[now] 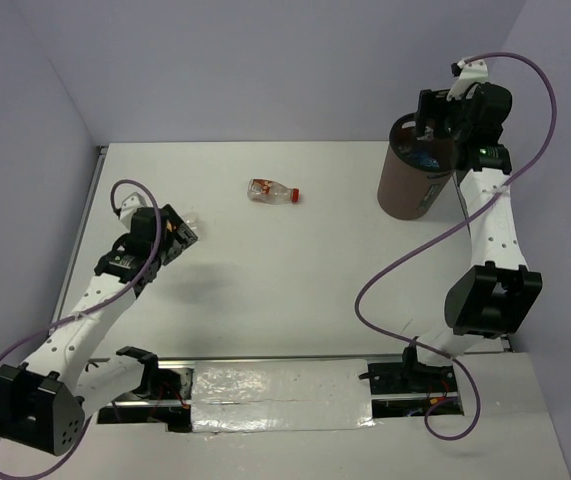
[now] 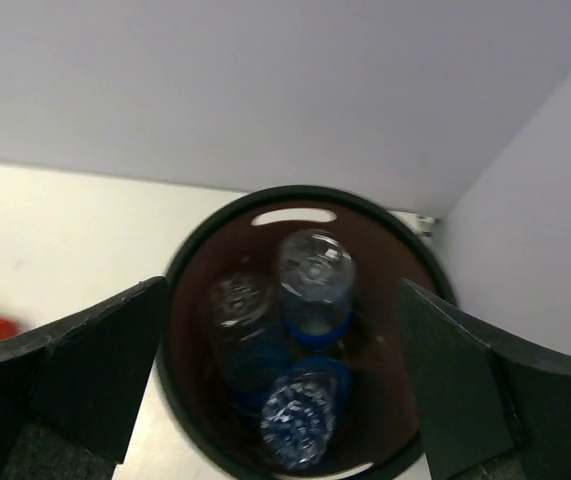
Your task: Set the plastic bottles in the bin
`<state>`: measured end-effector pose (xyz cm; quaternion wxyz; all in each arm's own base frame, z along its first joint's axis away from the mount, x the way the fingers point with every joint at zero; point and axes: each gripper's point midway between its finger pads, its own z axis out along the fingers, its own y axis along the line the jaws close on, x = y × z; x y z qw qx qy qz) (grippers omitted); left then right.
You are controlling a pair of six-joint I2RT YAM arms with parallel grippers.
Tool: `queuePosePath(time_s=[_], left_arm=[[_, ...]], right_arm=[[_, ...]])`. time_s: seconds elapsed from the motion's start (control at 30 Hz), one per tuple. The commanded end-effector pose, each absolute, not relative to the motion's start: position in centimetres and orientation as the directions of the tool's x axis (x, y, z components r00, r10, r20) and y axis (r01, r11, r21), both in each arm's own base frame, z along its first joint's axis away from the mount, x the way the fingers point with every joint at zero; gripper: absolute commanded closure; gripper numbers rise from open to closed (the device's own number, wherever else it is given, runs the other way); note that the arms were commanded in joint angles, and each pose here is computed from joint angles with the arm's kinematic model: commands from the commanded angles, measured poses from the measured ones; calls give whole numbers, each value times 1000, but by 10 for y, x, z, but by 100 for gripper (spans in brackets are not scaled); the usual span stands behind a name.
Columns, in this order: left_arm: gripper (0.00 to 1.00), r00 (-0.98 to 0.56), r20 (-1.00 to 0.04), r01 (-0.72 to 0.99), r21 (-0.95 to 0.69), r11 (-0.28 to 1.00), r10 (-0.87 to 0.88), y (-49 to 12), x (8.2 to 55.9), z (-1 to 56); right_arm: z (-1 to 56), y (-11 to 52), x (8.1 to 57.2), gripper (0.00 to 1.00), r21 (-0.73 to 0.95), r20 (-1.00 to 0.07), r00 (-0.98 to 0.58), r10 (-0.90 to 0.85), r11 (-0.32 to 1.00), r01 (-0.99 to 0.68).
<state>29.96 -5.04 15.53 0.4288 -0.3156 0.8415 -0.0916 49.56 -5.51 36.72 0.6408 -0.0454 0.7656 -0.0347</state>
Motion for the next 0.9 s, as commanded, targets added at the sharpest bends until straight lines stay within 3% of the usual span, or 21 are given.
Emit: queuePosePath(time_s=[0.0, 0.03, 0.13, 0.23, 0.6, 0.87], left_arm=[[1, -394, -631, -503, -460, 732, -668, -46, 304, 161], [1, -374, -609, -537, -473, 698, -700, -42, 304, 159], [2, -320, -545, -639, -479, 601, -775, -32, 305, 150], [2, -257, -482, -741, -458, 491, -838, -19, 309, 138], [1, -123, -329, -830, -484, 279, -936, 12, 384, 104], [2, -157, -271, -861, -434, 266, -950, 11, 428, 66]], right_arm=[[409, -12, 466, 0, -90, -990, -81, -114, 962, -258], [403, 12, 456, 0, -73, -990, -80, -112, 918, -389], [392, 50, 427, 0, -15, -992, -94, -86, 813, -582], [375, 73, 412, 0, 54, -987, -150, -60, 750, -659], [324, 112, 371, 0, 116, -963, -245, -116, 640, -759], [300, 128, 349, 0, 172, -947, -300, -119, 599, -782]])
